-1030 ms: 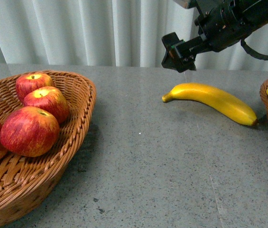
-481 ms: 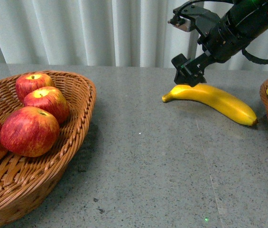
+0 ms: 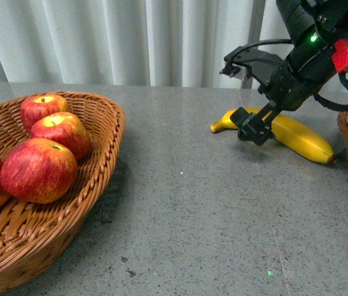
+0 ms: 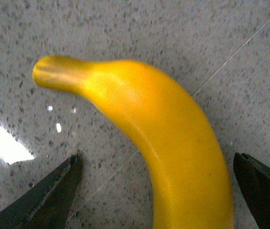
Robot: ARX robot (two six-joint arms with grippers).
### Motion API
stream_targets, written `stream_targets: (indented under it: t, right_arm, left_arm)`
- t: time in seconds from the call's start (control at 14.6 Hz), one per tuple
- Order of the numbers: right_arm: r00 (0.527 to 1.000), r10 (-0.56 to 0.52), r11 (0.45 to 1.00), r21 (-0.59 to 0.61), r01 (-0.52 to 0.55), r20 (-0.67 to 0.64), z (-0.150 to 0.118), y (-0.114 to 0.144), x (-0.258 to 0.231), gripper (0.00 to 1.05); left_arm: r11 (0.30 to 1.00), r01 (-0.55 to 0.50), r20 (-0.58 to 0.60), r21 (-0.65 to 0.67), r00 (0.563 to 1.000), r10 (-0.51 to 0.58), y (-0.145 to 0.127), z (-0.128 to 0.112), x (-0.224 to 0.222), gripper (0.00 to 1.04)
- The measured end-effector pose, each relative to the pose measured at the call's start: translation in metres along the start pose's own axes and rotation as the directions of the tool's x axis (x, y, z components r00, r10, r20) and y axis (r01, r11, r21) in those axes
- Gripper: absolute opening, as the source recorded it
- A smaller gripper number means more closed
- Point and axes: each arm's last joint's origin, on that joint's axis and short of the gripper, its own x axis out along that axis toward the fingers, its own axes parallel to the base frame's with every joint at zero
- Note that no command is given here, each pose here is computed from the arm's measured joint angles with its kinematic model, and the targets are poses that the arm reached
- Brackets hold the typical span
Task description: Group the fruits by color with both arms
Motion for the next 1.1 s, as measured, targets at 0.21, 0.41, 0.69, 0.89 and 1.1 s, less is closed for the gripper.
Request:
stream_targets:
  t: [0.21,0.41,0.69,0.89,1.1]
  right_arm:
    - [1.000,0.004,1.000,-0.013,-0.004,0.005,0.002,0.007,0.002,0.90]
    - [0.999,0.043,0.999,-0.017,-0.042,0.023,0.005,0.020,0.005,0.50]
    - [0.994,0.062,0.997,0.039,-0.066,0.091,0.009,0.019,0.005,0.35]
    - [0.937,0.099,0.974,0.159,-0.159,0.335,0.028,0.003,-0.036,0.35]
    - [0.841,0.019,0.936,0.286,-0.205,0.541,0.011,-0.044,-0.111,0.35]
  left_arm:
    - [1.000,0.000,0.000,0.000,1.000,0.000,0.000,0.000,0.000,0.98]
    - [1.000,0.000,0.000,0.000,1.000,0.000,0.000,0.000,0.000,0.98]
    - [1.000,0.000,0.000,0.000,1.000,0.000,0.000,0.000,0.000,0.98]
    - [1.000,0.000,0.000,0.000,1.000,0.000,0.000,0.000,0.000,0.98]
    - [1.000,0.000,0.000,0.000,1.000,0.000,0.000,0.000,0.000,0.98]
